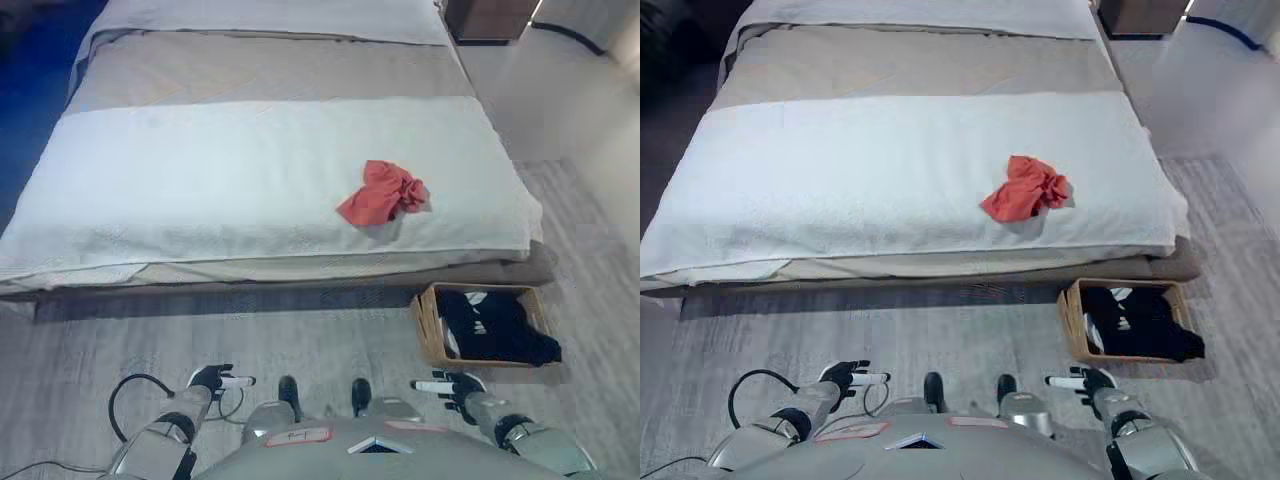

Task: Put the clothes on the bed into the basket.

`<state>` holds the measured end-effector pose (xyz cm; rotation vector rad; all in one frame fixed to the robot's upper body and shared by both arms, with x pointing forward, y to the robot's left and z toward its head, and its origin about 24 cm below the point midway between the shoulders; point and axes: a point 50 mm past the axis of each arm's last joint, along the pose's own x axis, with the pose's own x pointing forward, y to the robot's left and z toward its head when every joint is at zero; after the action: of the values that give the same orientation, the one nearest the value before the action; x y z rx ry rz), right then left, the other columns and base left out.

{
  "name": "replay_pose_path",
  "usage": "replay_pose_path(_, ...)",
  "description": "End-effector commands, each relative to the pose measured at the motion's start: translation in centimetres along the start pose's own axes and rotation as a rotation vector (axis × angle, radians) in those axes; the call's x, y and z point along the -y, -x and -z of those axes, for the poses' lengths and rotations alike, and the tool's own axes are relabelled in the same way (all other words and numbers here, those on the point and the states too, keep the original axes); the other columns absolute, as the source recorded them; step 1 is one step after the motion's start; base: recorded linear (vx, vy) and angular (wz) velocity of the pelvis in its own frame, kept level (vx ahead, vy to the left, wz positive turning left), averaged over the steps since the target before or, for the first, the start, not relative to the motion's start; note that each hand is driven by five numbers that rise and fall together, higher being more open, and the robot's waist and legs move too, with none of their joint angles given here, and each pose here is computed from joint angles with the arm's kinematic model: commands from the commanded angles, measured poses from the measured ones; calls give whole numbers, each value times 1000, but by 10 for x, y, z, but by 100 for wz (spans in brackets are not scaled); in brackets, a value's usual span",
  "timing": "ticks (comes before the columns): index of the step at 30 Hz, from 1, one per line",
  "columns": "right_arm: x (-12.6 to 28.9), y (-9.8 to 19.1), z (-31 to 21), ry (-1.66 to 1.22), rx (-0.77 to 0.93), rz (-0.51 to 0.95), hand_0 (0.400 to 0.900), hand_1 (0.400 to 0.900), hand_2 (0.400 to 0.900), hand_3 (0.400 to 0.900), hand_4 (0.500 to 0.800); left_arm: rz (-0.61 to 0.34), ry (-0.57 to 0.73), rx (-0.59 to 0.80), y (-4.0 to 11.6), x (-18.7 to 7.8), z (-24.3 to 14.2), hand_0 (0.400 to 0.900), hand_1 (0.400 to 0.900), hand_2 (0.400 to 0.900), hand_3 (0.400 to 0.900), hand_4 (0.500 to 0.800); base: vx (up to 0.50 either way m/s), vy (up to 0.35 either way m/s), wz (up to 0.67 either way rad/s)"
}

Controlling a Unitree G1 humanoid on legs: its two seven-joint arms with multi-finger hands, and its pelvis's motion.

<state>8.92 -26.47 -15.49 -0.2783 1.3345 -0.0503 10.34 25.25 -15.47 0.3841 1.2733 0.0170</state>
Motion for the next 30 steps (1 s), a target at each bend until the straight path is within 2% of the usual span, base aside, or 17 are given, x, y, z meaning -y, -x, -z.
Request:
replay_pose_path(1, 14, 1, -5, 49, -4, 42, 900, 900, 900, 900, 800, -32, 6, 31, -2, -10, -20, 900, 900, 900, 900, 800, 0, 0, 0)
replay_pose_path(30, 17, 2, -1, 36, -16, 47, 900, 900, 900, 900, 800, -42, 5, 36, -2, -12, -21, 900, 900, 900, 900, 800, 1, -4, 1)
